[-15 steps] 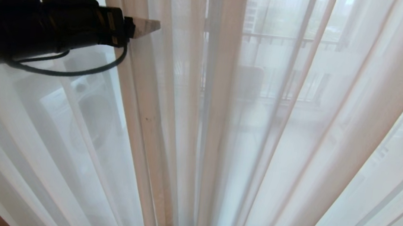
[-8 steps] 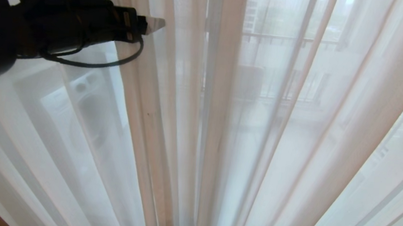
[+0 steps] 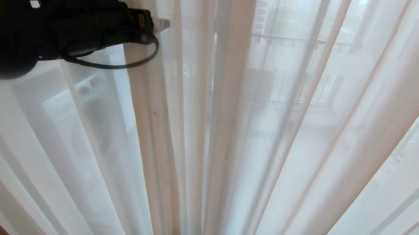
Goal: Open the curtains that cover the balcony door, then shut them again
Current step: Pull the inner curtains open on both sides
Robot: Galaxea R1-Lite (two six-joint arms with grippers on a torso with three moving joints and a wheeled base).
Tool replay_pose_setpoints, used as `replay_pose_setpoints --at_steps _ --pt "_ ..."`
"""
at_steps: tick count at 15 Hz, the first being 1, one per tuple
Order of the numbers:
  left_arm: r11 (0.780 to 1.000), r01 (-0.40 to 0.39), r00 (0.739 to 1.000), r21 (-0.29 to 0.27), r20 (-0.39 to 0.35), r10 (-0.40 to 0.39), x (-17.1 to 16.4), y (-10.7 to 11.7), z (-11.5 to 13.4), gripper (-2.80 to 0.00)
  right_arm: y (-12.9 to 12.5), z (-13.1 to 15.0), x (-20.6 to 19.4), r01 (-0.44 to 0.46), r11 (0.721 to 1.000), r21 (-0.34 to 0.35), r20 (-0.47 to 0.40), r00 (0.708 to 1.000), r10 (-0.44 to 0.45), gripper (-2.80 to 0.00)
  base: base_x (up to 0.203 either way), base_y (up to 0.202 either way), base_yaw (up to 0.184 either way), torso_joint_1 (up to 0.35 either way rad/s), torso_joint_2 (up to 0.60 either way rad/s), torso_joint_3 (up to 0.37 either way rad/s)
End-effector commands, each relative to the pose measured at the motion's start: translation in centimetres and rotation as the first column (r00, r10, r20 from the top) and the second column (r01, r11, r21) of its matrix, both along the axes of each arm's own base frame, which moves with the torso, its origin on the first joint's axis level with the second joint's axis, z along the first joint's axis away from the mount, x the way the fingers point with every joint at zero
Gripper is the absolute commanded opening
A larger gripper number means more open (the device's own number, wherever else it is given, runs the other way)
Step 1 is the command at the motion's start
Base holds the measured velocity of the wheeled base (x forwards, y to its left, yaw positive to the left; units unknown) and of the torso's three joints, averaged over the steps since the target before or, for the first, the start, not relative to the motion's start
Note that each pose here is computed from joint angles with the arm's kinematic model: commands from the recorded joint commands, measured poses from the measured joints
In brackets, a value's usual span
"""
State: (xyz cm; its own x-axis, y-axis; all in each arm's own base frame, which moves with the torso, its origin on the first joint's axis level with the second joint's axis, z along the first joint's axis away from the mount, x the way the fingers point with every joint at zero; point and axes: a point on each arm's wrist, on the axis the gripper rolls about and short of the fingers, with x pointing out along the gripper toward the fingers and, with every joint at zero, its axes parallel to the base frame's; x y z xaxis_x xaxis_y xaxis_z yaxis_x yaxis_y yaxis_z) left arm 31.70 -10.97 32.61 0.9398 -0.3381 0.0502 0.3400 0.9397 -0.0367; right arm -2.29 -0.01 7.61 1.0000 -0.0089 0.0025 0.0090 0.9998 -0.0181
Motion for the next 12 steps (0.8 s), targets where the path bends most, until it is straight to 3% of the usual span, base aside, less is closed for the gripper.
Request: replay_pose_setpoints --at_steps 1,7,12 --pt "1.0 0.001 1.0 -0.004 0.009 -0.001 0.11 -0.11 0.23 -2.8 0.0 0.0 0.0 0.0 1.0 0.0 0.001 1.0 0.0 -2.8 0.0 0.0 0.0 0.0 0.0 0.0" --pt "0.994 -0.107 0.994 -0.012 0.01 0.107 0.03 0.05 0.38 -2.8 0.0 0.0 0.0 0.0 1.0 0.0 0.001 1.0 0.0 -2.8 0.0 0.0 0.0 0.0 0.0 0.0" --pt "0.962 -0.271 0.962 -0.029 0.013 0.272 -0.29 0.51 0.73 -2.8 0.0 0.0 0.0 0.0 1.0 0.0 0.001 1.0 0.0 -2.8 0.0 0.0 0.0 0.0 0.0 0.0"
